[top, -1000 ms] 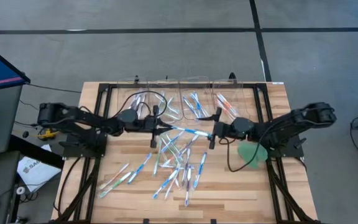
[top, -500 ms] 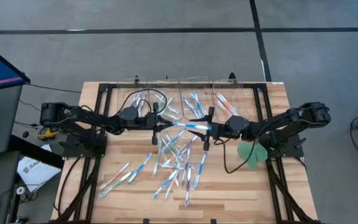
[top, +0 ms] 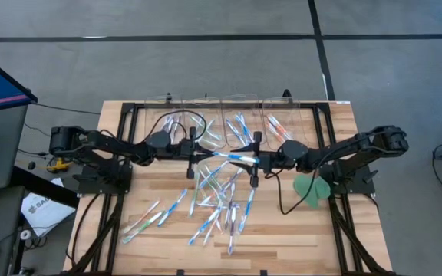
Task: Pick & Place Toothbrushes
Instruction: Put the blue toothbrush into the middle right transparent bin
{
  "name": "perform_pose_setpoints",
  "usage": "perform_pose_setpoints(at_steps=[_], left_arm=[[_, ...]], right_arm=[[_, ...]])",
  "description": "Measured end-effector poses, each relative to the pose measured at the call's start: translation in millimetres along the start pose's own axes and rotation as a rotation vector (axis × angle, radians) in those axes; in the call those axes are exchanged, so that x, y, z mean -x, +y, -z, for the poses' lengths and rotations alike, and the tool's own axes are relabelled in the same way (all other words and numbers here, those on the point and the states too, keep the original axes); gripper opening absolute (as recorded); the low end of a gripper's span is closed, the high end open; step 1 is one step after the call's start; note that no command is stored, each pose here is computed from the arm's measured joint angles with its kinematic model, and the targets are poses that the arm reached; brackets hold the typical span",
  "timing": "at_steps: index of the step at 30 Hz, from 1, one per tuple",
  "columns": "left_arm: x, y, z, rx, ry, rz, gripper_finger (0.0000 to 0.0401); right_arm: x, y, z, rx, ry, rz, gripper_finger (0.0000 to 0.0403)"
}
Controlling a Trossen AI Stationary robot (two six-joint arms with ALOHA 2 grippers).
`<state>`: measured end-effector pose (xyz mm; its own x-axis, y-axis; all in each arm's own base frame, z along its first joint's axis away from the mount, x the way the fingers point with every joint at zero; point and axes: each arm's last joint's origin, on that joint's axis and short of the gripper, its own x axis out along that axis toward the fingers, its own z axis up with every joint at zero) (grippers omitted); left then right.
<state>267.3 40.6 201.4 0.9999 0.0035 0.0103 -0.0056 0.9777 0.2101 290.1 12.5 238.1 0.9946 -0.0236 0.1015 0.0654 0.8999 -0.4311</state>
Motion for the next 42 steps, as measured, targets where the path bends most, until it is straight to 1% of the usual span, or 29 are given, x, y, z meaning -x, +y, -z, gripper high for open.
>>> perform_pose_setpoints(at_steps=[4, 8, 16, 19, 24, 29, 33, 35, 42], left_arm=[[1.1, 6.5, 1.4, 0.004, 0.005, -0.027, 0.0001], [1.6, 9.3, 2.0, 0.004, 0.007, -0.037, 0.0001], [1.6, 9.4, 1.6, 0.003, 0.003, -0.037, 0.0001], [1.6, 8.4, 1.9, 0.005, 0.003, -0.004, 0.0002], [1.6, 8.4, 2.0, 0.005, 0.002, 0.001, 0.0015], [1.6, 8.1, 2.0, 0.005, 0.001, 0.008, 0.0047], [1.6, 8.0, 1.5, 0.005, -0.004, 0.01, 0.0087], [1.6, 8.0, 1.6, 0.005, -0.003, 0.01, 0.0108], [1.6, 8.0, 1.6, 0.008, -0.002, 0.008, 0.0178]], right_arm=[[-1.3, -0.4, -2.5, 0.04, -0.018, -0.018, 0.0159], [-1.7, -1.5, -1.0, 0.053, -0.004, -0.02, 0.014], [-2.1, -8.6, 6.5, 0.057, 0.044, -0.007, 0.0071], [-2.1, -11.7, 7.3, 0.058, 0.045, 0.004, 0.0039], [-2.1, -14.2, 8.6, 0.059, 0.05, 0.009, 0.0034], [-2.1, -13.5, 9.6, 0.059, 0.06, 0.003, 0.0034], [-2.1, -12.8, 11.7, 0.061, 0.081, -0.004, 0.0034], [-2.0, -12.5, 12.8, 0.082, 0.094, -0.003, 0.0034], [4.9, -17.6, 7.4, 0.093, 0.159, 0.049, 0.0034]])
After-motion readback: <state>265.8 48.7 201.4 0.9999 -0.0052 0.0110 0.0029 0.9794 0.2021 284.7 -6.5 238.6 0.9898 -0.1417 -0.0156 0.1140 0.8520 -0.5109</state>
